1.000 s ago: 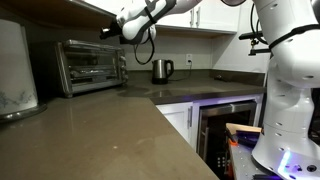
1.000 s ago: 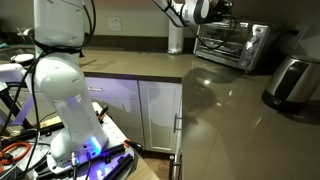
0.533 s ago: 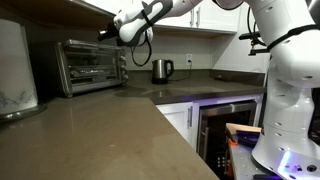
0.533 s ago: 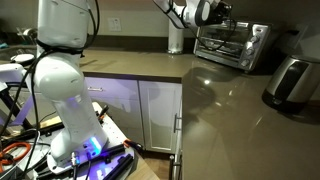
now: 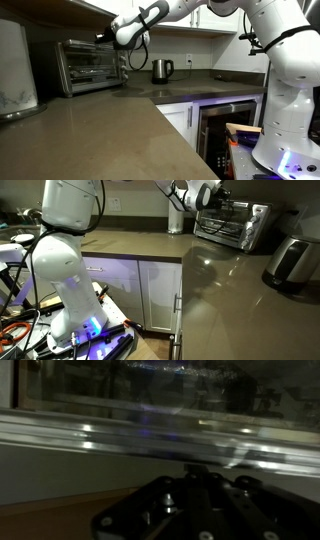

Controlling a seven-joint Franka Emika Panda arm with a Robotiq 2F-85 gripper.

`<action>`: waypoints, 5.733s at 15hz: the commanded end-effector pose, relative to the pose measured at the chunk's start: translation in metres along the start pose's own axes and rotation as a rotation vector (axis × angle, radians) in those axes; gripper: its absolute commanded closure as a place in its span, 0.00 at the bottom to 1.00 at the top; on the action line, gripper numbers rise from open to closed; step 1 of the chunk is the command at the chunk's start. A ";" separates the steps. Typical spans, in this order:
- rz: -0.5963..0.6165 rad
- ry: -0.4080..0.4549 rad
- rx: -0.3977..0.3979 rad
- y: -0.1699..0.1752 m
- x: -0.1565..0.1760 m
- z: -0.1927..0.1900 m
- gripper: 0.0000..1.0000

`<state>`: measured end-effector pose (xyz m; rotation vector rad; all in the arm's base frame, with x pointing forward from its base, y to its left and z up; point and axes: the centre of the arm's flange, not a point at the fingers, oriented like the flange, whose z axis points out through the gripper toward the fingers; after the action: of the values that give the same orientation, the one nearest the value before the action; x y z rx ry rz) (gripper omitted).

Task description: Open the door of the oven

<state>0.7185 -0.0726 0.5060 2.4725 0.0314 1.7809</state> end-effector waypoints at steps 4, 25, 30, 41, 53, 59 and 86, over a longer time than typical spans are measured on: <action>0.013 -0.030 0.020 0.008 0.001 0.012 1.00; 0.028 -0.153 -0.010 0.014 -0.003 -0.020 1.00; 0.026 -0.163 -0.021 0.018 -0.005 -0.027 1.00; 0.020 -0.194 -0.014 0.012 -0.005 -0.038 1.00; 0.029 -0.231 -0.006 0.006 -0.011 -0.048 1.00; 0.038 -0.277 -0.009 0.003 -0.014 -0.058 1.00; 0.089 -0.444 -0.039 -0.036 -0.032 -0.100 1.00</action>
<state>0.6303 -0.0437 0.4988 2.8254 -0.1190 1.2381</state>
